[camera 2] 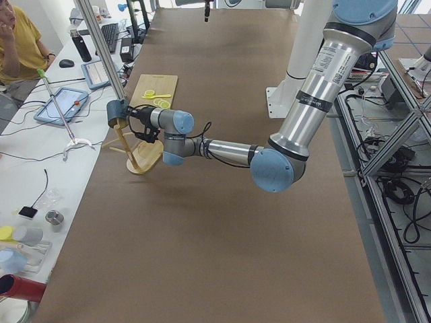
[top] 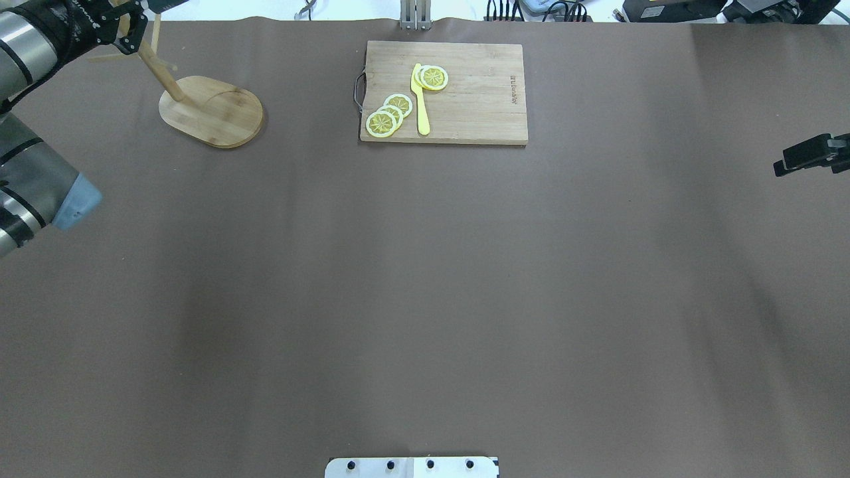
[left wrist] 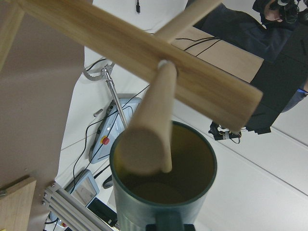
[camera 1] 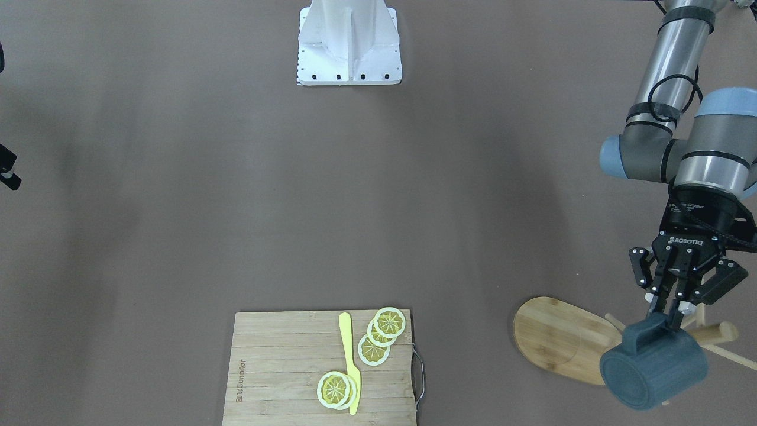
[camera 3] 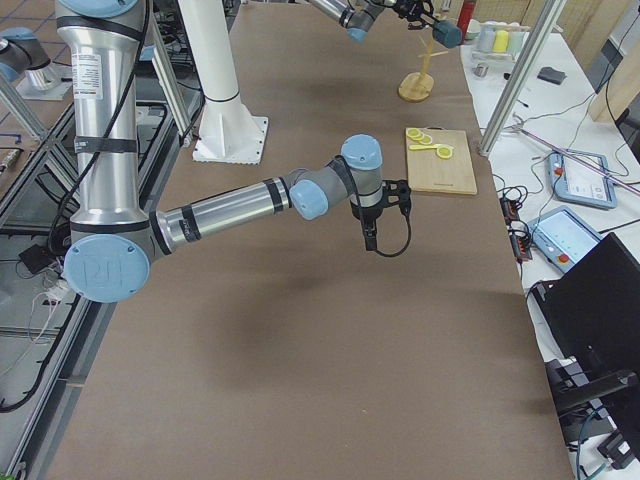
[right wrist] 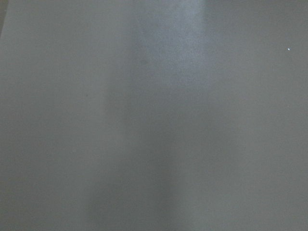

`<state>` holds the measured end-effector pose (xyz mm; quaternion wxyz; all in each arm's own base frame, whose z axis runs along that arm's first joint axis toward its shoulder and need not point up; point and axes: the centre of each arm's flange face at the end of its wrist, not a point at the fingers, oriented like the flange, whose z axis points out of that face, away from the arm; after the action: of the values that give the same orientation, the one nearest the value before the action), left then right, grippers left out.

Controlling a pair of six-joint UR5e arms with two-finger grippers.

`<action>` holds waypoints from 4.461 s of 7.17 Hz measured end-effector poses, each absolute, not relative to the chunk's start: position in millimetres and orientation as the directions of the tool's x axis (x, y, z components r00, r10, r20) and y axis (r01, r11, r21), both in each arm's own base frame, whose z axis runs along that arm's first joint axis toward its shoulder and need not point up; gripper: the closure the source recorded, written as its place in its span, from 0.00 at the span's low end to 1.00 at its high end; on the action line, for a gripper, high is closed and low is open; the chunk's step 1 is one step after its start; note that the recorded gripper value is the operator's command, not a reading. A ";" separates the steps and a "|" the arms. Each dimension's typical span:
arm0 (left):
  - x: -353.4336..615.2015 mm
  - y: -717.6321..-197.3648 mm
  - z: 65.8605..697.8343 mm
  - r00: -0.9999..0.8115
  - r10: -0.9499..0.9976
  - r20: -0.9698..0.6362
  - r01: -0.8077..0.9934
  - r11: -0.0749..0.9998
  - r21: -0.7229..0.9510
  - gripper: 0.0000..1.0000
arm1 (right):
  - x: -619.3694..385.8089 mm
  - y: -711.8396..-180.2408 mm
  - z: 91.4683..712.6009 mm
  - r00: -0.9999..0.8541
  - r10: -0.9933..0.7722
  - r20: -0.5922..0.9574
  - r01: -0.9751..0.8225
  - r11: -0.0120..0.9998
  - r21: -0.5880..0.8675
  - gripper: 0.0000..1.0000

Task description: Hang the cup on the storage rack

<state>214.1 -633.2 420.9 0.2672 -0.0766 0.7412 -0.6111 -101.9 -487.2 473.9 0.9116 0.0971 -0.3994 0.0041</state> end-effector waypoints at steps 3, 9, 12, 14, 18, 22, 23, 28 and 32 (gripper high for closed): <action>207.0 -620.9 444.5 -0.834 -0.480 -0.271 0.185 0.219 -0.958 1.00 | -103.8 -487.5 471.0 0.678 -0.066 0.733 -0.091 0.981 0.172 0.00; 199.2 -607.1 447.1 -0.834 -0.489 -0.255 0.149 0.246 -0.958 0.01 | -109.5 -488.1 467.6 0.676 -0.056 0.735 -0.098 0.982 0.164 0.00; 167.0 -551.9 467.6 -0.807 -0.430 -0.404 0.255 0.364 -0.896 0.01 | -112.2 -491.1 468.6 0.689 -0.056 0.722 -0.102 0.980 0.173 0.00; 149.4 -520.3 485.4 -0.663 -0.280 -0.694 0.524 0.488 -0.698 0.01 | -111.8 -492.2 472.4 0.689 -0.062 0.722 -0.102 0.978 0.181 0.00; 123.7 -501.0 547.8 0.008 0.052 -0.999 0.900 0.435 0.030 0.01 | -102.0 -496.8 487.0 0.718 -0.038 0.695 -0.126 0.975 0.183 0.00; 91.2 -486.6 624.1 0.751 0.092 -0.654 0.588 0.356 0.726 0.01 | -74.2 -510.4 523.2 0.768 0.038 0.639 -0.181 0.970 0.160 0.00; 86.7 -489.9 632.6 0.801 0.088 -0.592 0.514 0.408 0.755 0.01 | -59.6 -515.9 537.2 0.777 0.043 0.628 -0.181 0.971 0.158 0.00; -28.1 -495.3 627.8 0.612 0.088 -0.786 0.412 0.813 0.412 0.01 | 33.4 -513.9 646.9 0.781 -0.017 0.624 -0.079 0.989 0.126 0.00; -22.4 -470.4 636.3 0.541 0.065 -0.838 0.230 0.948 0.221 0.01 | 54.0 -499.3 688.3 0.783 -0.029 0.621 -0.044 0.994 0.102 0.00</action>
<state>-22.4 -470.4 636.3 0.8641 0.1544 0.4766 -0.0477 54.0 -499.3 688.3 0.9427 0.0553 -0.3291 0.0040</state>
